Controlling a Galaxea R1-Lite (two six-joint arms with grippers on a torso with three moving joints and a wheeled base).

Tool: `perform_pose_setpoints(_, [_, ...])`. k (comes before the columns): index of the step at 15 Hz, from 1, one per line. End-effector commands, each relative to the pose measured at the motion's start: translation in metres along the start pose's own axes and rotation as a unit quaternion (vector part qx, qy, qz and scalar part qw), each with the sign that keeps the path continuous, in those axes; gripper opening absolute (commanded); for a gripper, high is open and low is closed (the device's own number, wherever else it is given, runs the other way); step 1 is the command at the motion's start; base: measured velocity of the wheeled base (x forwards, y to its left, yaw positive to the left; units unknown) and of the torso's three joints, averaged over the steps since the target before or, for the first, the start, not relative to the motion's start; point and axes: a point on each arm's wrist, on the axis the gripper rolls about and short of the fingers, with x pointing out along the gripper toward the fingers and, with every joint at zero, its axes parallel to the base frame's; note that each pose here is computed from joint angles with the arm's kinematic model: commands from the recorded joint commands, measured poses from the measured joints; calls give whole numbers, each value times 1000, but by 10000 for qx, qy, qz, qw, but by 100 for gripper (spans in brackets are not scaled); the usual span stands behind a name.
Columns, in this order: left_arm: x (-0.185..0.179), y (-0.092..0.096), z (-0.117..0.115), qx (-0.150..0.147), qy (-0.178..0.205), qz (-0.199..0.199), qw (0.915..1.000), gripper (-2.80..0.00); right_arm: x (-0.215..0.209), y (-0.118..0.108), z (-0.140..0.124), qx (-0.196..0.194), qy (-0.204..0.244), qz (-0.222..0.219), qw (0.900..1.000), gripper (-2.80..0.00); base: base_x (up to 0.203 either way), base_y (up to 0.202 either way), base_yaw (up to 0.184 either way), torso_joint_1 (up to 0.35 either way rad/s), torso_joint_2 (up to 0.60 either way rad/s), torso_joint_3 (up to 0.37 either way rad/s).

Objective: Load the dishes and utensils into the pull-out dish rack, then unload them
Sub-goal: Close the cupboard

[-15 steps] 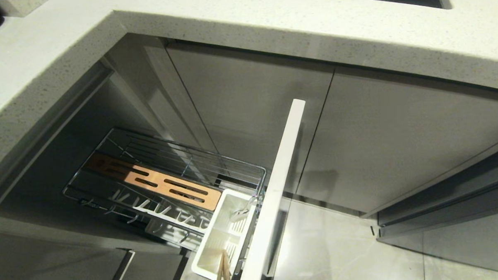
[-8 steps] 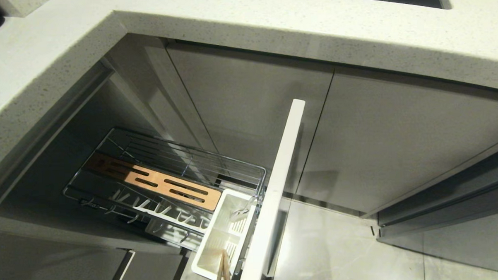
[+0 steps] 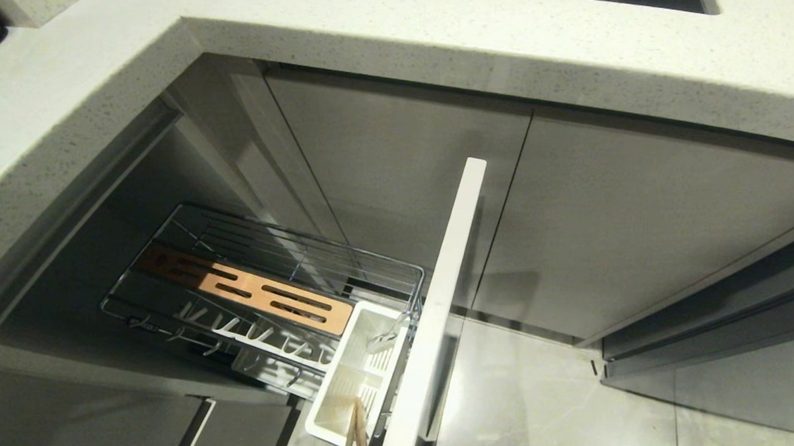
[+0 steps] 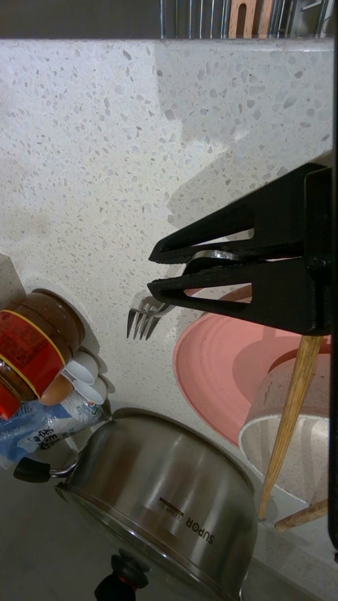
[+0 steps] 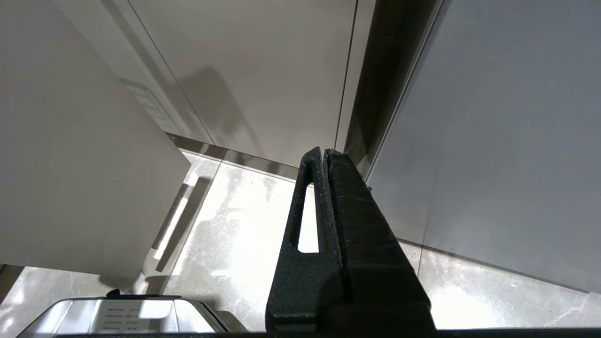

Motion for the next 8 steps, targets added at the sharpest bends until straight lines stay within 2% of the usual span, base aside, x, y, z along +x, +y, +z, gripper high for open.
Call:
perform_pose_setpoints(1, [0, 1, 1, 29, -30, -5, 10000, -280, 2, 0, -7, 0, 132, -1, 9999, -280, 0, 0, 0, 0, 0, 0])
perform_pose_setpoints(2, [0, 1, 1, 35, -30, -5, 10000, -280, 2, 0, -8, 0, 136, -1, 9999, -280, 0, 0, 0, 0, 0, 0])
perform_pose_setpoints(3, [0, 0, 1, 31, -37, -1, 10000, 0, 2, 0, -8, 0, 139, -1, 9999, -280, 0, 0, 0, 0, 0, 0])
perform_pose_setpoints(8, [-1, 3, 8, 57, -160, 15, 9999, 0, 2, 0, -7, 0, 132, -1, 9999, -280, 0, 0, 0, 0, 0, 0])
